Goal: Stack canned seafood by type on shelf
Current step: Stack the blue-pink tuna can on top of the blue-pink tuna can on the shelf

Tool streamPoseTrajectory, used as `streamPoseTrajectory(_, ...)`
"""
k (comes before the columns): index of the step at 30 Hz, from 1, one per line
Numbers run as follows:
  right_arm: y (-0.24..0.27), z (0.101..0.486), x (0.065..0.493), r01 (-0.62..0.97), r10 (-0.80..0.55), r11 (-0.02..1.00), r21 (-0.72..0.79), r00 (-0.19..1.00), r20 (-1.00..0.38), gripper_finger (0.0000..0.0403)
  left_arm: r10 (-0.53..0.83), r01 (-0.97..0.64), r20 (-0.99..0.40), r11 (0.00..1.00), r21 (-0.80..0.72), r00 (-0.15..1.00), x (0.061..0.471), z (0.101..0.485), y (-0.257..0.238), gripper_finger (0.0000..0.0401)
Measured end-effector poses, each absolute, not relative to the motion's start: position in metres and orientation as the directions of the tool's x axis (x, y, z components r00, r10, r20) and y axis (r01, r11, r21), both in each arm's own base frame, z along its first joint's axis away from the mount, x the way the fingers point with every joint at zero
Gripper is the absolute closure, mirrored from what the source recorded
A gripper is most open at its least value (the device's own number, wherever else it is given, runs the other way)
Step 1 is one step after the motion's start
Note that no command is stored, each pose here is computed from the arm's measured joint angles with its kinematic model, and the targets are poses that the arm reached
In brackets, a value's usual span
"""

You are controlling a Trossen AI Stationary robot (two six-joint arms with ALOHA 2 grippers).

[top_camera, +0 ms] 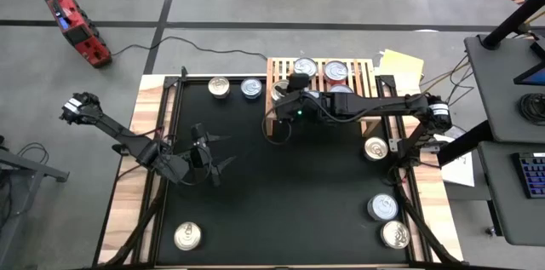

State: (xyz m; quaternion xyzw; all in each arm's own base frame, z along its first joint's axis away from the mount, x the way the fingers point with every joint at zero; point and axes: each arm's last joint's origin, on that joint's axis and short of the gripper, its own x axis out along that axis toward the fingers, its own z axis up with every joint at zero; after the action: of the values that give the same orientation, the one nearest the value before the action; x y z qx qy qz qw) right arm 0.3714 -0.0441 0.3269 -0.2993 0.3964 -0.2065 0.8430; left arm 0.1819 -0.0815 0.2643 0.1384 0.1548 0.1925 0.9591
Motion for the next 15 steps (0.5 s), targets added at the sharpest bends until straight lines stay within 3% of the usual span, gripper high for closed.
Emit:
streamPoseTrajectory(9,-0.021,0.349,0.369,0.171,-0.548,0.772,-0.613,0.668,-0.503,0.015,0.411,-0.328,-0.244,0.89,0.318,0.878,0.182,0.264,-0.082,0.0125)
streamPoseTrajectory(15,0.012,0.352,0.358,0.138,-0.463,0.844,-0.519,0.677,-0.572,0.0172,0.411,-0.333,-0.244,0.892,0.305,0.878,0.182,0.264,-0.082,0.0125)
